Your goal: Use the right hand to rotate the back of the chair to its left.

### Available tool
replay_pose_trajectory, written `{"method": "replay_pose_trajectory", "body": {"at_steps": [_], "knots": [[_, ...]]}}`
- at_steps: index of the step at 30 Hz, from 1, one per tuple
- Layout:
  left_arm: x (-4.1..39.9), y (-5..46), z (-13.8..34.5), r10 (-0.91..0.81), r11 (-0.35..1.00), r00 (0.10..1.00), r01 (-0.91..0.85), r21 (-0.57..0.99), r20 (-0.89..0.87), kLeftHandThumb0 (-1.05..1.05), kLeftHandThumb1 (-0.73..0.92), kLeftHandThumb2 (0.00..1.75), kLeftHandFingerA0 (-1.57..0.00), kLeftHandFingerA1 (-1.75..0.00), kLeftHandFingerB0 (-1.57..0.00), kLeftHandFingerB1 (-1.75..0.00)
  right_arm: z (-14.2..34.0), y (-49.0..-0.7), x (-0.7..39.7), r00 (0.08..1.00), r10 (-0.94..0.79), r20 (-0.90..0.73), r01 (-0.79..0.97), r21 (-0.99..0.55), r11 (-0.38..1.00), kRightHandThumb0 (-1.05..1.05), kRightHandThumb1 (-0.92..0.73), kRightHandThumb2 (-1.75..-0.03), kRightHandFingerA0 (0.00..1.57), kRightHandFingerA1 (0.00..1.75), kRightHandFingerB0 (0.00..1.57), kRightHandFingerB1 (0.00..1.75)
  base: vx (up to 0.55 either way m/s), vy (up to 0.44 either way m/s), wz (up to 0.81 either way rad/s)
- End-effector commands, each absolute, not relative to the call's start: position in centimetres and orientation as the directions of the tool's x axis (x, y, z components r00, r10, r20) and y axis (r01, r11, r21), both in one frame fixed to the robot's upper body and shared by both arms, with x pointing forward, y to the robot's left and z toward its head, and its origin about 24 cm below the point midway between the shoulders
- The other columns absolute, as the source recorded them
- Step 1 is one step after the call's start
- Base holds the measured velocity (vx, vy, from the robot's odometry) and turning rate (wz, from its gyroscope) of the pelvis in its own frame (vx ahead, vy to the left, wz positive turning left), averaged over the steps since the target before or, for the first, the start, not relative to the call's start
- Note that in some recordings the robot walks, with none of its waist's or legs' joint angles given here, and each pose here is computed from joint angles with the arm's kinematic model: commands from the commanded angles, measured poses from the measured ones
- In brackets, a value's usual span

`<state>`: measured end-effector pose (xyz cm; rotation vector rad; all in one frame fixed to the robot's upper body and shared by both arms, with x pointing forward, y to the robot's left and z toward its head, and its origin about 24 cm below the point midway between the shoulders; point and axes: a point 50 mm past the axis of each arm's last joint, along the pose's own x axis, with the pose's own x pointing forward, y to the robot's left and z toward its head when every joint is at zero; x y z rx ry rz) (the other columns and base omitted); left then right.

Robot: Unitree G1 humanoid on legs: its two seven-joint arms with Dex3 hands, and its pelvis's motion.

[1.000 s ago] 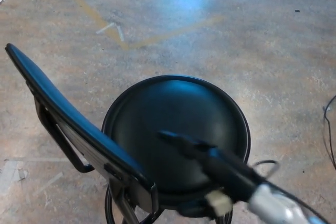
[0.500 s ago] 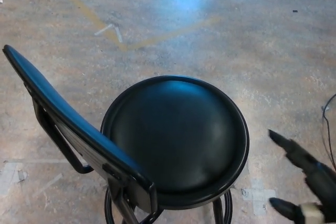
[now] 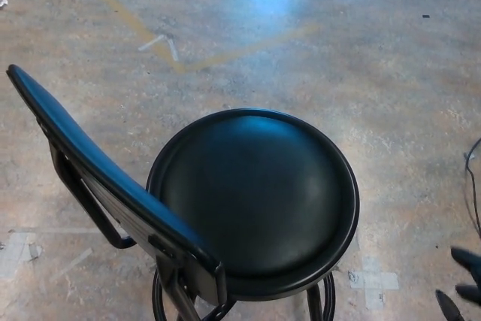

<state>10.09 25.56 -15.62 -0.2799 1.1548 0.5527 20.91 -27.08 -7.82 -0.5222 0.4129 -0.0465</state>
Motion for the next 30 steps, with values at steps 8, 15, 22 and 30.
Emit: {"method": "replay_pose_trajectory", "body": {"at_steps": [8, 15, 22, 30], "knots": [[9.0, 25.2, -15.9, 0.273, 0.813, 0.275, -0.579, 0.068, -0.922, -0.48, 0.81, 0.64, -0.47, -0.43, -0.45, -0.40, -13.6, -26.9, 13.6, 0.558, -0.379, -0.738, 0.023, -0.443, 0.896, -1.05, -0.78, -0.94, 0.00, 1.18, 0.00, 0.99, 0.00, 0.000, 0.00], [8.9, 25.1, -16.0, 0.256, 0.820, 0.276, -0.570, 0.057, -0.927, -0.48, 0.83, 0.65, -0.44, -0.43, -0.44, -0.40, -14.8, -26.5, 10.8, 0.435, -0.368, -0.822, 0.083, -0.371, 0.925, -1.04, -0.48, -1.29, 0.00, 0.97, 0.00, 0.92, 0.00, 0.000, 0.00], [8.8, 25.0, -16.0, 0.256, 0.830, 0.273, -0.554, 0.066, -0.927, -0.47, 0.84, 0.65, -0.46, -0.43, -0.46, -0.40, -15.5, -26.1, 9.2, 0.355, -0.357, -0.864, 0.130, -0.332, 0.934, -1.05, -0.41, -1.28, 0.09, 0.95, 0.00, 0.86, 0.00, 0.000, 0.00], [9.2, 25.0, -16.0, 0.252, 0.828, 0.275, -0.557, 0.060, -0.928, -0.47, 0.84, 0.66, -0.47, -0.44, -0.46, -0.40, -15.8, -25.5, 9.1, 0.331, -0.292, -0.897, 0.241, -0.219, 0.946, -0.83, 0.13, -1.00, 0.12, 0.88, 0.00, 0.83, 0.00, 0.000, 0.00]]}}
